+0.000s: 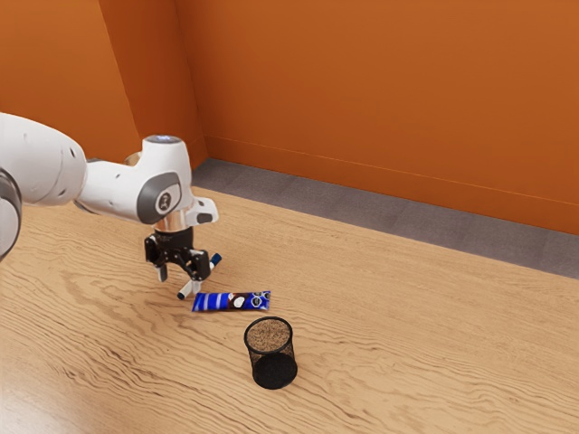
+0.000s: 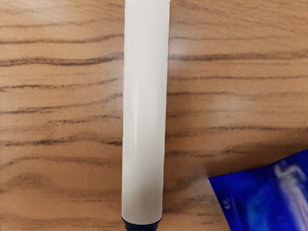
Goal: Put the marker into the pen holder.
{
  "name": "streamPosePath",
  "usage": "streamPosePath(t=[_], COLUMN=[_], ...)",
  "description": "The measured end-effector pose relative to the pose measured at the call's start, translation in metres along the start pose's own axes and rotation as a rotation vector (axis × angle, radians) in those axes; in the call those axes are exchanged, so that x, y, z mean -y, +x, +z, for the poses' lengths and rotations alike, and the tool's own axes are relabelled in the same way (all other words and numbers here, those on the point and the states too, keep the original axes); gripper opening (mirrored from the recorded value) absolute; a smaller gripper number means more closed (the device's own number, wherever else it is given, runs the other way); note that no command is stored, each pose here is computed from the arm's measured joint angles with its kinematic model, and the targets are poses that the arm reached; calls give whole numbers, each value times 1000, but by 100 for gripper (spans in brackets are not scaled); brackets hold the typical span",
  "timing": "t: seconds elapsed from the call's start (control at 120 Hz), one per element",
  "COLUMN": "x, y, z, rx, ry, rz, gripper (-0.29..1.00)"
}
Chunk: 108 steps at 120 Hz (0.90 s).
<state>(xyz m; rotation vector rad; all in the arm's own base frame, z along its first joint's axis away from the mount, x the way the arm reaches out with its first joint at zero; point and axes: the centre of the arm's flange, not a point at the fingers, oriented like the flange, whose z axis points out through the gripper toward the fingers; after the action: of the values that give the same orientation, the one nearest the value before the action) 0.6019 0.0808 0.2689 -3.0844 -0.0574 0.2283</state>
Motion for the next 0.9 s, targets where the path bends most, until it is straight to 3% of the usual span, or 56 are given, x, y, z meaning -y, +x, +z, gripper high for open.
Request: streamPosePath(t=[0.25, 0.625, 0.9], x=[12, 20, 16], y=[9, 12, 13], z=[8, 21, 28], rx=[-15, -5, 5], ry=[-12, -30, -37], rz=[-30, -58, -60], gripper=[52, 20, 14])
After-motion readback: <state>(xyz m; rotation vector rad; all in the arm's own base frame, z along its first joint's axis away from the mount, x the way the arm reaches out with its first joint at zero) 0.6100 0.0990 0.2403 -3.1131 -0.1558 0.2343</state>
